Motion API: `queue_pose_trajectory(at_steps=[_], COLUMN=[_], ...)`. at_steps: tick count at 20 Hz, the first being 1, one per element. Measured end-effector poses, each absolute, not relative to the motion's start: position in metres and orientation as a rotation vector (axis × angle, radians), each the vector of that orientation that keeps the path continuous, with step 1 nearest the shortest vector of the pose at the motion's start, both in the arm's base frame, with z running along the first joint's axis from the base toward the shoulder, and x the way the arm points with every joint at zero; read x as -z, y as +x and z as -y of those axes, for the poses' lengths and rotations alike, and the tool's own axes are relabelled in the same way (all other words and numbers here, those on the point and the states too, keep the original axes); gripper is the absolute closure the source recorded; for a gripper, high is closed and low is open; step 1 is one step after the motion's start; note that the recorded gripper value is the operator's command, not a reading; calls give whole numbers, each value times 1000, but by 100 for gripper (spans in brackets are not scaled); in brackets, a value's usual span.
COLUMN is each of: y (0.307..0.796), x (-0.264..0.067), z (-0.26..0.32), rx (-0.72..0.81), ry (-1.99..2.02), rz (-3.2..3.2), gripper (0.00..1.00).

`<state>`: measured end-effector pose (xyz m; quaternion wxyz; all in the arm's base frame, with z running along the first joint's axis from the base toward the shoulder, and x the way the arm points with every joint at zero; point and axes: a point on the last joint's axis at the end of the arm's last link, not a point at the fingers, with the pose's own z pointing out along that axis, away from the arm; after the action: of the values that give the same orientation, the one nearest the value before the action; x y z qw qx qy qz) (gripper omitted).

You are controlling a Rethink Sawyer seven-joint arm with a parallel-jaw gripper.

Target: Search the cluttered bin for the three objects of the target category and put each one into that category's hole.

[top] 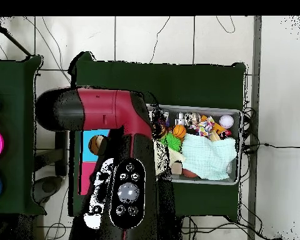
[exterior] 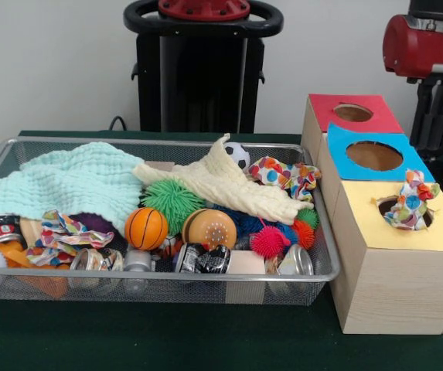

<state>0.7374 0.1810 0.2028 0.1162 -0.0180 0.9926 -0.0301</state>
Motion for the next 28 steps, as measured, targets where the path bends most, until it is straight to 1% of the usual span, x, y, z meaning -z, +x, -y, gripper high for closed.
queue_pose_trajectory(at_steps=[18,28], y=[736,734], x=[-201,-192], z=[-181,-180], rx=[89,95], ry=[-53,-58], rz=[-2911,-2921], gripper=[100,100])
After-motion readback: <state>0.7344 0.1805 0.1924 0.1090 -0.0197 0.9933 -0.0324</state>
